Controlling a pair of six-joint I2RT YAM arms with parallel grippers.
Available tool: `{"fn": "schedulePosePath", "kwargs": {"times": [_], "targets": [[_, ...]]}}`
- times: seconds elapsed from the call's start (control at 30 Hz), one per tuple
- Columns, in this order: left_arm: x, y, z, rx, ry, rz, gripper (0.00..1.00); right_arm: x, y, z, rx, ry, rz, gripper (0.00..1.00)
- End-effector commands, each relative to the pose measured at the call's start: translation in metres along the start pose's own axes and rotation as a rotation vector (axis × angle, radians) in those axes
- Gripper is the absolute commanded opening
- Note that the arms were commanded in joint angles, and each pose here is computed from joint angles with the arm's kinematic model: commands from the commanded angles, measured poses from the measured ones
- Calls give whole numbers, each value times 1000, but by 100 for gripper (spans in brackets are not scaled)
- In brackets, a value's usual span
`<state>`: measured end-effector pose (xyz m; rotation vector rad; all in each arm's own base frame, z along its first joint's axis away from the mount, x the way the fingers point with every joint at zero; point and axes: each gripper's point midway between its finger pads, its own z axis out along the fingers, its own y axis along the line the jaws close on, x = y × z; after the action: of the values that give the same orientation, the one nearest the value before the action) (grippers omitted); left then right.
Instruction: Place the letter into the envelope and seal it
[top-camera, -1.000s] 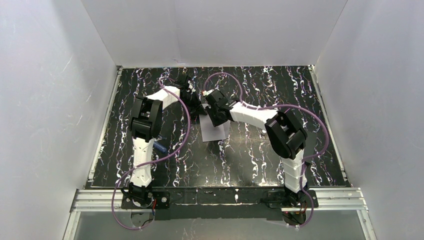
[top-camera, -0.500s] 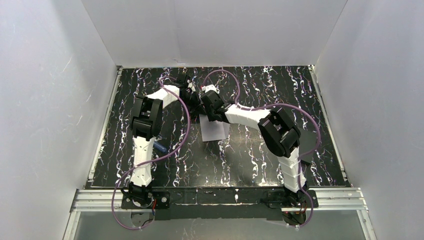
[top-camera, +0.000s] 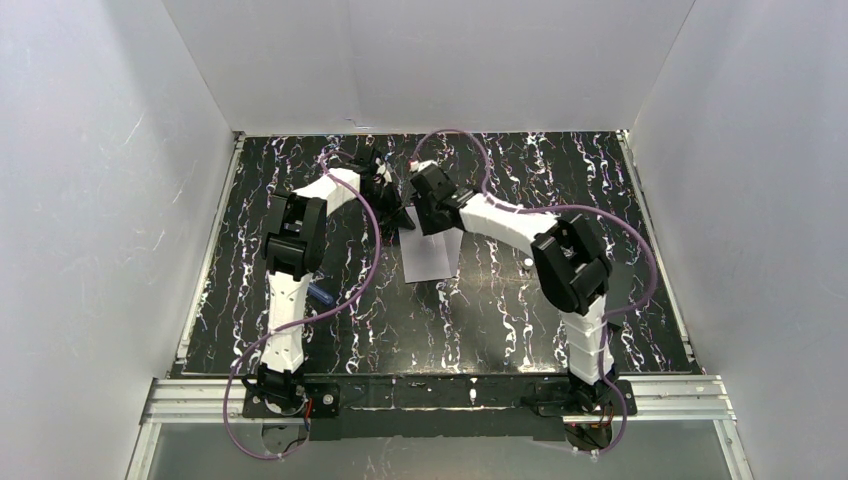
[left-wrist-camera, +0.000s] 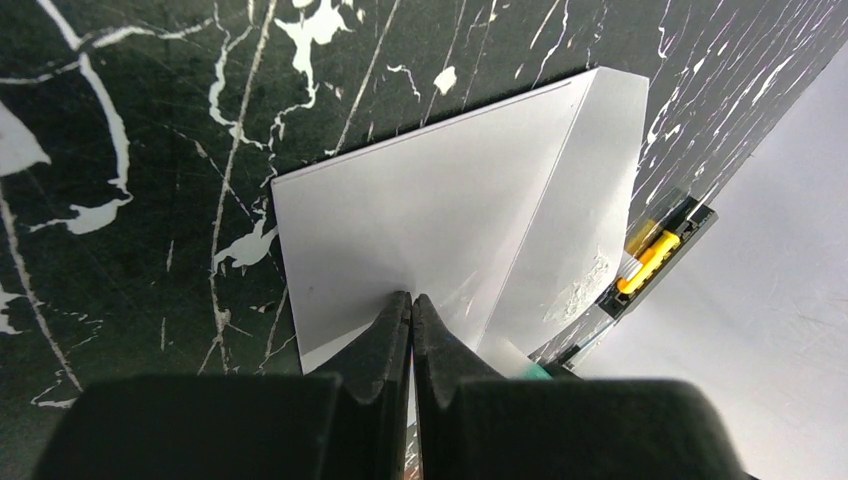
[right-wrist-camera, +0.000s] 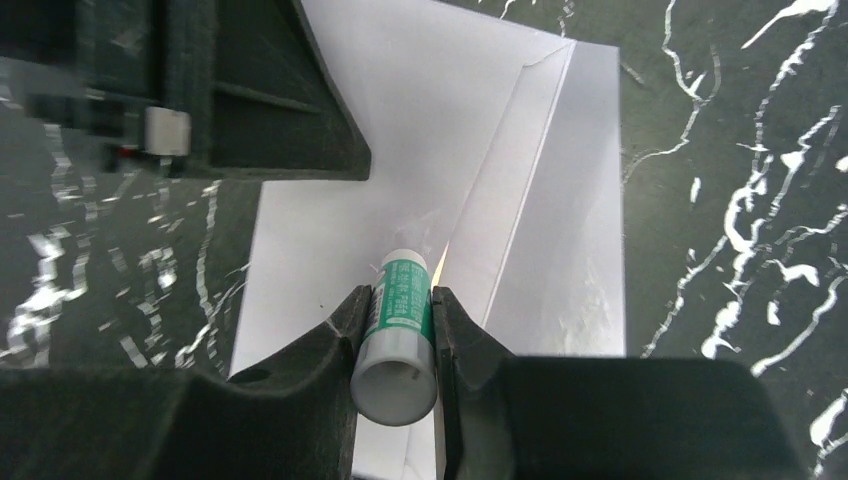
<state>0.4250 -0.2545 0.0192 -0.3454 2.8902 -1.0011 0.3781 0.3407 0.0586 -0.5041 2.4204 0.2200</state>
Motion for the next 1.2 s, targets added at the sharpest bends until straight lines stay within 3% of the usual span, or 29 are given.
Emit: {"fn": "schedulePosePath", "kwargs": {"times": [0.0, 0.13, 0.27, 0.53, 0.7, 0.9, 1.17], "targets": [[1, 31, 11, -131, -5, 14, 0, -61, -8, -77, -136, -73, 127, 1], [-4, 5, -4, -50, -20, 69, 0, -49, -39, -98, -209, -12, 278, 1], [-4, -24, -28, 29, -49, 131, 14, -6, -65, -108, -251, 111, 416, 1], [13, -43, -79, 42, -143, 177, 60, 69, -74, -131, -304, 281, 631, 1], [21, -16, -111, -117, -251, 216, 98, 101, -80, -136, -291, 320, 784, 3], [9, 41, -154, -411, -385, 236, 98, 135, -102, -131, -263, 282, 1040, 7], [10, 44, -157, -344, -348, 203, 98, 154, -122, -118, -257, 227, 1286, 15]]}}
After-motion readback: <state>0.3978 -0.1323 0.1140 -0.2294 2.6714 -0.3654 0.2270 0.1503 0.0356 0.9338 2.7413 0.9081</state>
